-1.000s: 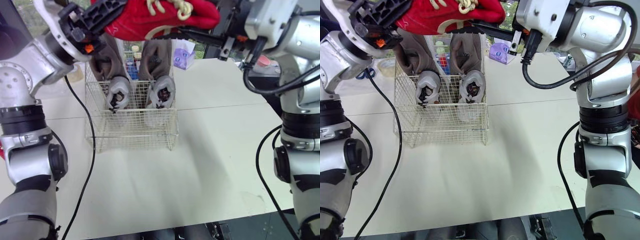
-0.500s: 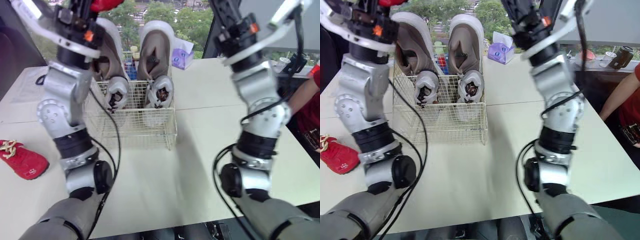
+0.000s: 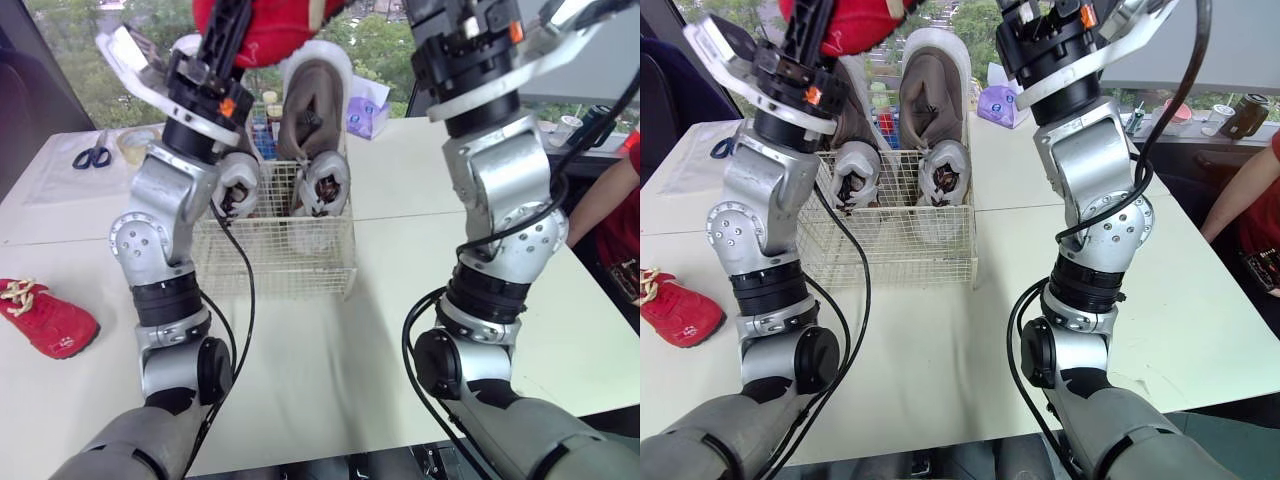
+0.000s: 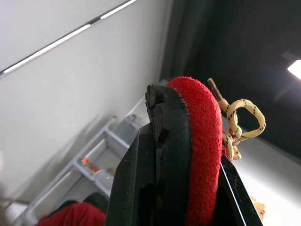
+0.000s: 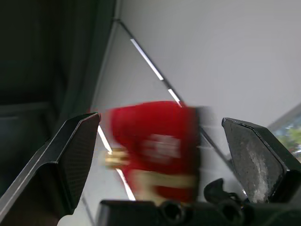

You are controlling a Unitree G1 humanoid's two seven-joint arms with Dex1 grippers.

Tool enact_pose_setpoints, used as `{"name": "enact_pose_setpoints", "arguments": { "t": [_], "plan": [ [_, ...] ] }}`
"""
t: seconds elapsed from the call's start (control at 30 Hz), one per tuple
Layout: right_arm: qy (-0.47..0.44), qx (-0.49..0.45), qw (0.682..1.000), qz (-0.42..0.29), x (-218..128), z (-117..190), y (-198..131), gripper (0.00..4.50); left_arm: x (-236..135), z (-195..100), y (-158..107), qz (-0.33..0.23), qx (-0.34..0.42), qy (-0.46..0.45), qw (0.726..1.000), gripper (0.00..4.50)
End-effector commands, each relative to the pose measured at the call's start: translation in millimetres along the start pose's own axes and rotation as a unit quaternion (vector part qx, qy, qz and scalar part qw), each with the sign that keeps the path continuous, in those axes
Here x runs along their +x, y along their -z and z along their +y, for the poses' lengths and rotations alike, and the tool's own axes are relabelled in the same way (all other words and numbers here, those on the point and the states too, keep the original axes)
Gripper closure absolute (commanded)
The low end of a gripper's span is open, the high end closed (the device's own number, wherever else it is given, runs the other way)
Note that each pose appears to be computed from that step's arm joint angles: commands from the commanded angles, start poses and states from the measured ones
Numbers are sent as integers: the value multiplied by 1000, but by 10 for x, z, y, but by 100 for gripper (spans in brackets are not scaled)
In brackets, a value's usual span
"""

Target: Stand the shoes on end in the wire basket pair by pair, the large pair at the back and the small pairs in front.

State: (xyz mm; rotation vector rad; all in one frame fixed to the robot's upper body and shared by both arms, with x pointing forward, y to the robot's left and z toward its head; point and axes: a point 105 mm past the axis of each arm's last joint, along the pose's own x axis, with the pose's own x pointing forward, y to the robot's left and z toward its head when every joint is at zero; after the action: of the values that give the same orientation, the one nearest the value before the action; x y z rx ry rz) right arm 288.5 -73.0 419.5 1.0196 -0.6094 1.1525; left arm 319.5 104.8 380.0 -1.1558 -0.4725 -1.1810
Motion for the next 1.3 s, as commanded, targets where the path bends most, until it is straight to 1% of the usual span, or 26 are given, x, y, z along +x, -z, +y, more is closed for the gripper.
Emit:
{"name": "enact_pose_setpoints", "arguments": {
  "t": [0.03,0.13,0.4,0.53,0.6,0.67,0.73,0.8,0.83,0.9,0.93,1.0,1.1,1.13,1.17,1.23,1.27,1.3],
  "plan": [
    [-41,-2,999,0,70,215,-5,1,8,11,76,17,16,-5,1000,432],
    [-29,-5,1000,2,73,176,13,1,5,21,140,32,33,-8,999,432],
    [23,-37,999,1,71,-38,3,1,9,-69,268,64,62,8,996,432],
    [27,-41,999,1,77,-64,3,1,4,-51,246,58,63,2,996,432],
    [26,-40,999,0,85,-70,3,53,-3,-35,206,49,61,-2,997,432],
    [21,-39,999,2,101,-59,11,133,-16,-25,186,49,67,-5,997,432],
    [14,-36,999,3,120,-18,39,222,-30,-25,186,52,74,-7,996,432],
    [8,-34,999,3,130,14,46,291,-57,-35,202,62,85,-5,994,432],
    [6,-33,999,2,132,24,44,291,-69,-42,211,66,89,-3,994,432],
    [-4,-35,999,2,135,57,10,295,-146,-70,273,98,109,-6,989,327],
    [-7,-37,999,2,137,70,-9,295,-195,-68,289,112,123,-15,986,294],
    [-13,-39,999,3,141,85,-33,295,-263,-62,294,126,140,-29,982,196],
    [-25,-43,999,4,131,104,-115,295,-445,-110,271,145,162,-54,975,31],
    [-28,-44,999,4,131,108,-131,295,-477,-127,263,146,161,-58,974,9],
    [-31,-45,998,5,136,110,-150,295,-514,-156,245,142,156,-63,975,9],
    [-50,-70,996,24,141,136,-193,295,-674,-203,249,163,169,-89,968,9],
    [-71,-100,991,50,117,162,-218,295,-782,-219,260,181,185,-109,960,9],
    [-92,-139,982,91,74,174,-219,295,-888,-236,260,199,202,-130,950,9]
  ]
}}
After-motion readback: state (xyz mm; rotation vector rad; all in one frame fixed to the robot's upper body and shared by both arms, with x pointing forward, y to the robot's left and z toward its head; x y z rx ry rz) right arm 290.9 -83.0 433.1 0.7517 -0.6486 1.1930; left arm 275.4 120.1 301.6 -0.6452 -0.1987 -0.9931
